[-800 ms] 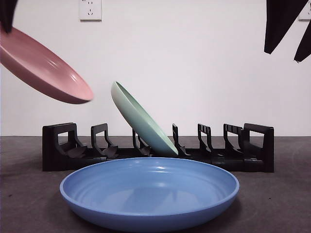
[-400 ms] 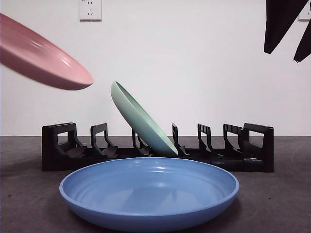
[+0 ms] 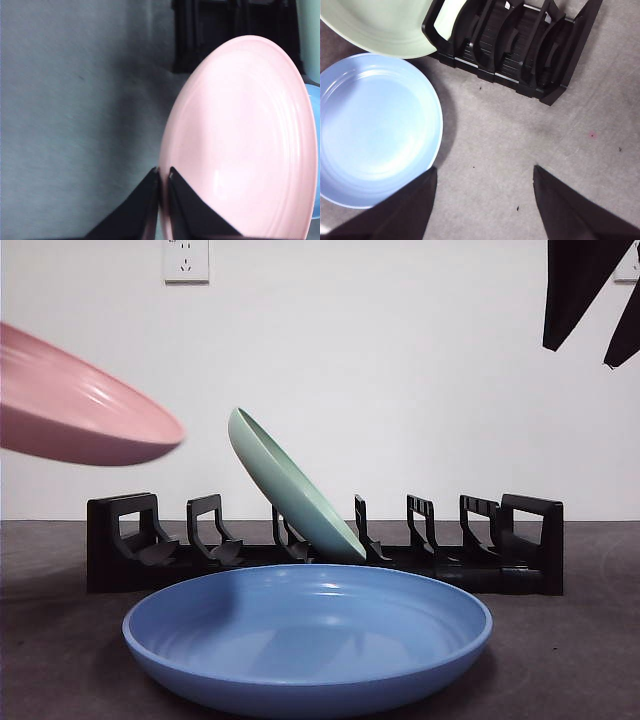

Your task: Place the plate

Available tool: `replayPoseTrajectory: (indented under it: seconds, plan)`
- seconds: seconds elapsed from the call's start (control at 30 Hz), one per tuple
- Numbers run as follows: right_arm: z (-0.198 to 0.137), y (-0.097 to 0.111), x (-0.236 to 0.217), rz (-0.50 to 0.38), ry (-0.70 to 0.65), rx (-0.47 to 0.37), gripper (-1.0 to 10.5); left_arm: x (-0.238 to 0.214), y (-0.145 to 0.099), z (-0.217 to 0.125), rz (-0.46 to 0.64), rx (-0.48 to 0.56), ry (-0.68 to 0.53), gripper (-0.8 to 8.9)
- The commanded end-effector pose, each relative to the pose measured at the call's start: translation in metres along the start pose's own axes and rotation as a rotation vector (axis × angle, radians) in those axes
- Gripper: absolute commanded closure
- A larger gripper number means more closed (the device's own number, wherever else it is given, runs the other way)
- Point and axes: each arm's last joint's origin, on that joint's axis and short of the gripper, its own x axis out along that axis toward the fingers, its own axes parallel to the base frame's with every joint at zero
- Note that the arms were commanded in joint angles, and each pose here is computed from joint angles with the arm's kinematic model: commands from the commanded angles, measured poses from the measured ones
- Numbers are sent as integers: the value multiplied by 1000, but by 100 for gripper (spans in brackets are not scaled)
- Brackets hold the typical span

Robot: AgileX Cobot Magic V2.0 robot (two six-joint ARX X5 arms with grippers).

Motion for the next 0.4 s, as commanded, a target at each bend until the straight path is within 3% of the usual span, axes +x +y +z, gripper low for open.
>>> replayPoseTrajectory:
  seconds: [0.03,0.2,0.4]
  plan:
    - [3,2,0,2,-8,-15,645,13,1,-11,-70,-92,12,799]
    - [3,2,0,7,-7,-15,645,46,1,-28,-195,-166,79,799]
    - [3,2,0,7,-7,-17,645,71,-7,-35,-229,-182,115,799]
